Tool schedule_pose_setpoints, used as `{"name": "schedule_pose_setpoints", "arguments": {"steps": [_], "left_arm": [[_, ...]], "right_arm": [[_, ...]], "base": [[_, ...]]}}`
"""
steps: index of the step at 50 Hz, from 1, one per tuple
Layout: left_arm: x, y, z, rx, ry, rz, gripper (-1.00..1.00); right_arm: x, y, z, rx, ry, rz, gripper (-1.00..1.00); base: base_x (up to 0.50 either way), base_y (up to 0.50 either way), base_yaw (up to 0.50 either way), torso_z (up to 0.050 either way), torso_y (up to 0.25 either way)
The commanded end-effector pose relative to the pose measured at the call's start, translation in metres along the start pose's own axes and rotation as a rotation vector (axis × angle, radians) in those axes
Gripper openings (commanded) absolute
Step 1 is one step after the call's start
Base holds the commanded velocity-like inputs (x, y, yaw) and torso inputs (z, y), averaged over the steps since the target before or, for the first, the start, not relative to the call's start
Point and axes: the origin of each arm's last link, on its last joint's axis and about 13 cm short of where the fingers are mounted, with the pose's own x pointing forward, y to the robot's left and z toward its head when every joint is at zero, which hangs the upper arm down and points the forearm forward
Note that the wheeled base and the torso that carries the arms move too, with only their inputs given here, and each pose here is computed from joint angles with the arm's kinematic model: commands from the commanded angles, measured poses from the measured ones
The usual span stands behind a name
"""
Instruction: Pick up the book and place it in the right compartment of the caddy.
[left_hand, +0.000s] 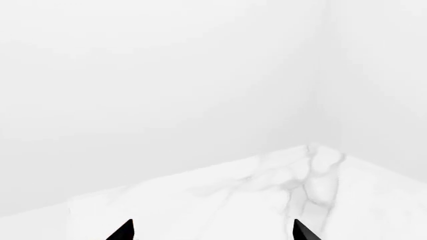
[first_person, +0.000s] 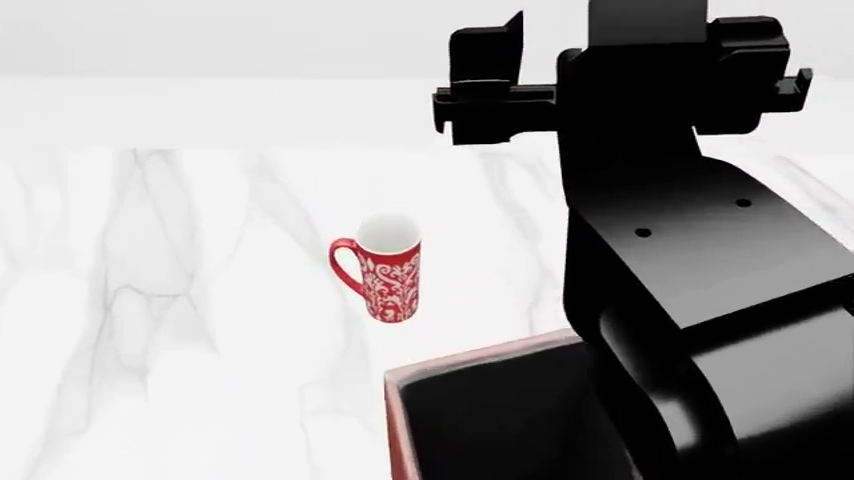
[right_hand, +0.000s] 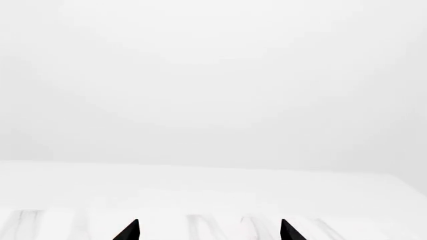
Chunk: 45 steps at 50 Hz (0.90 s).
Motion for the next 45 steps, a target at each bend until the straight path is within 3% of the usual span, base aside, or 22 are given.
{"name": "schedule_pose_setpoints", "arguments": {"steps": [1,5,25,28,29,33,37,39,40,42,44,45], "left_arm": [[-0.001,0.000,-0.001,0.000,0.002,-0.001,1.00],[-0.001,0.000,-0.001,-0.002,0.002,-0.001,1.00],[0.000,0.000,-0.001,-0.003,0.003,-0.003,1.00],[0.000,-0.001,-0.001,-0.004,0.002,-0.004,1.00],[0.000,-0.001,-0.001,-0.005,0.003,-0.004,1.00],[0.000,-0.001,-0.001,-0.005,0.003,-0.003,1.00],[0.000,0.000,-0.001,-0.006,0.001,-0.002,1.00],[0.001,0.000,-0.001,-0.005,0.001,-0.001,1.00],[0.000,0.001,-0.001,-0.005,0.002,0.000,1.00],[0.000,0.002,-0.002,-0.005,0.002,0.002,1.00],[0.000,0.002,-0.001,-0.007,0.001,0.004,1.00],[0.000,0.002,-0.001,-0.007,0.000,0.005,1.00]], "right_arm": [[-0.001,0.001,-0.001,0.001,0.003,0.017,1.00],[0.000,0.002,0.000,0.003,0.002,-0.029,1.00],[-0.003,0.003,0.001,-0.006,0.007,0.001,1.00],[-0.007,0.006,0.000,-0.058,0.030,0.059,1.00],[-0.008,0.007,0.001,-0.054,-0.002,0.013,1.00],[-0.014,0.014,0.007,-0.051,-0.009,0.164,1.00],[-0.026,0.022,0.020,-0.118,0.036,0.264,1.00],[-0.029,0.025,0.026,-0.151,0.102,0.374,1.00],[-0.034,0.028,0.028,-0.112,0.126,0.449,1.00],[-0.045,0.035,0.030,-0.183,0.061,0.549,1.00],[-0.054,0.040,0.026,-0.252,0.103,0.721,1.00],[-0.057,0.041,0.026,-0.247,0.098,0.748,1.00]], "base": [[0.50,0.00,0.00,0.000,0.000],[0.50,0.00,0.00,0.000,0.002],[-0.04,0.00,0.00,0.000,0.001],[0.00,0.00,0.00,0.000,0.000],[0.00,0.00,0.00,0.000,0.000],[0.00,0.00,0.00,0.000,0.000],[0.00,0.00,0.00,0.000,0.000],[0.00,0.00,0.00,0.000,0.000],[0.00,0.00,0.00,0.000,0.000],[0.00,0.00,0.00,0.000,0.000],[0.00,0.00,0.00,0.000,0.000],[0.00,0.00,0.00,0.000,0.000]]}}
